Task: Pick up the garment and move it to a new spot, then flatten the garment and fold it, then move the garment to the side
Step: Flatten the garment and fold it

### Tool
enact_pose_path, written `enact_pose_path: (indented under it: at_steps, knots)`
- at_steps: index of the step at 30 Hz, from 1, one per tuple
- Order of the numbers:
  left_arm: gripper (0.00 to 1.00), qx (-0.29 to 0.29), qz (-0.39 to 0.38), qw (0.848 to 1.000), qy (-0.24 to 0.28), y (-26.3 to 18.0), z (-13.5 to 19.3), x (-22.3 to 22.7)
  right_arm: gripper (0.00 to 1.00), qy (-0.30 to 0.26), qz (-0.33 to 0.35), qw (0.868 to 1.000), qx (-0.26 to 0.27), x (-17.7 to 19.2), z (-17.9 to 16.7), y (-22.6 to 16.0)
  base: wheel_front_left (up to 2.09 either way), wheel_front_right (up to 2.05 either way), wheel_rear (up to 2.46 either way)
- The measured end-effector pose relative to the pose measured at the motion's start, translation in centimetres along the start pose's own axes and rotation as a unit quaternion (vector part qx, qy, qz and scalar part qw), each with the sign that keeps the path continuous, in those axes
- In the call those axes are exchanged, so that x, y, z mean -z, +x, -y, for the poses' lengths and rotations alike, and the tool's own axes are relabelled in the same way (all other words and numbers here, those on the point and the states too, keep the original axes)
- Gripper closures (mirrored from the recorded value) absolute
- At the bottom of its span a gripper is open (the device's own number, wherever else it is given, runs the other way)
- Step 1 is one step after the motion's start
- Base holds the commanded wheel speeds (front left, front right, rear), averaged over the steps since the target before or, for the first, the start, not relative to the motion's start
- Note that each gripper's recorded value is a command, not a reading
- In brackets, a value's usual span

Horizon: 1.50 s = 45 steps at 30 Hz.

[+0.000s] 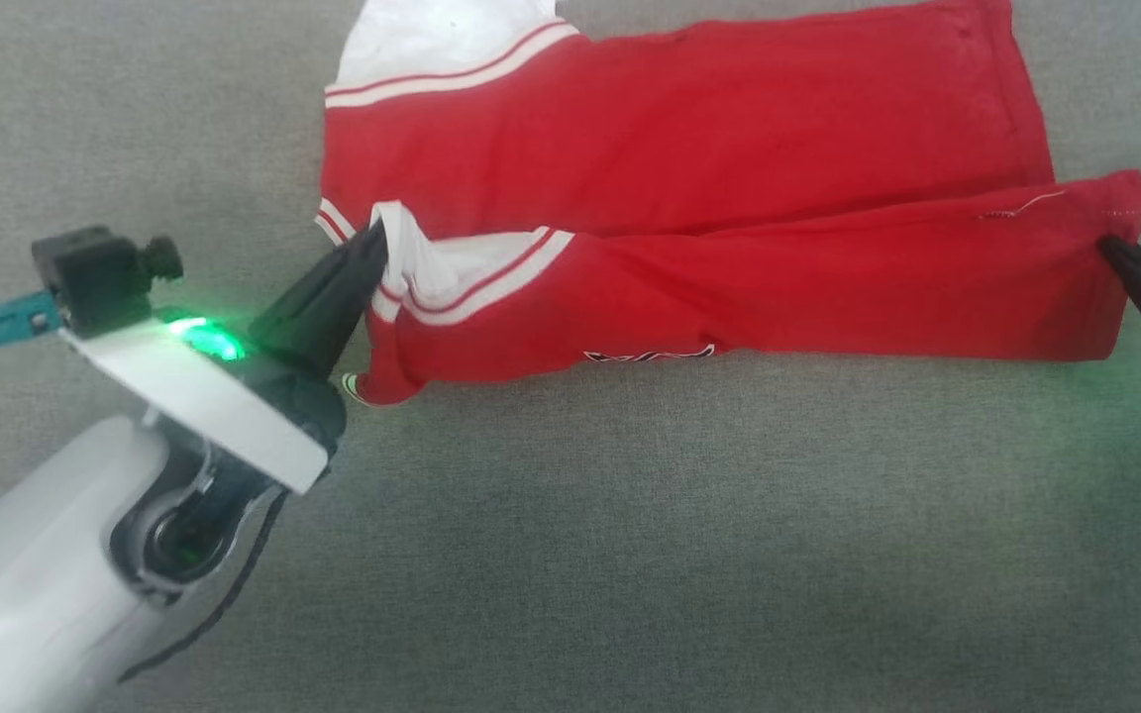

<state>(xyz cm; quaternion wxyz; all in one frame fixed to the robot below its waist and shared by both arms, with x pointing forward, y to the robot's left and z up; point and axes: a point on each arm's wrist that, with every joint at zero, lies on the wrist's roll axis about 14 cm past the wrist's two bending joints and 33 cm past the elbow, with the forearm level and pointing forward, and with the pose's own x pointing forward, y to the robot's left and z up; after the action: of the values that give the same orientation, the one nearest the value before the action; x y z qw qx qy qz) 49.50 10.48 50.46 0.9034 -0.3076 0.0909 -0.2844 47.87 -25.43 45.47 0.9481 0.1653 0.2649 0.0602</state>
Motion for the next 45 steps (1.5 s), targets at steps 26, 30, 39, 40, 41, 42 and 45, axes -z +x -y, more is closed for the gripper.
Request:
enact_pose_path:
  at_steps: [26, 30, 39, 40, 41, 42, 45]
  knots:
    - [0.00, -0.073, -0.106, 0.970, 0.205, 1.2, -7.0, 1.3, 0.00, -0.092, 0.035, 0.995, 0.035, 0.1, 1.6, 2.1, 0.00, 0.00, 0.00]
    - [0.00, -0.067, -0.133, 0.959, 0.243, 1.1, -5.6, -1.3, 0.00, -0.099, 0.067, 0.992, 0.033, -1.6, 1.2, 0.3, 0.00, 0.00, 0.00]
    - [0.00, -0.096, -0.319, 0.923, 0.193, -1.5, -3.7, 1.4, 0.00, -0.097, 0.091, 0.991, 0.018, -2.5, -0.3, -1.6, 0.00, 0.00, 0.00]
    - [0.00, -0.099, -0.347, 0.914, 0.184, -2.1, -3.7, 2.4, 0.00, -0.097, 0.089, 0.991, 0.017, -2.3, -0.4, -1.6, 0.00, 0.00, 0.00]
    - [0.00, -0.106, -0.372, 0.906, 0.173, -2.8, -4.0, 3.2, 0.00, -0.097, 0.090, 0.991, 0.014, -2.4, -0.6, -1.7, 0.00, 0.00, 0.00]
    - [0.00, -0.112, -0.399, 0.896, 0.161, -3.7, -4.3, 4.2, 0.00, -0.097, 0.090, 0.991, 0.013, -2.3, -0.6, -1.7, 0.00, 0.00, 0.00]
    - [0.00, -0.121, -0.455, 0.874, 0.124, -5.3, -4.8, 6.6, 0.00, -0.094, 0.087, 0.992, 0.016, -2.1, -0.4, -1.6, 0.00, 0.00, 0.00]
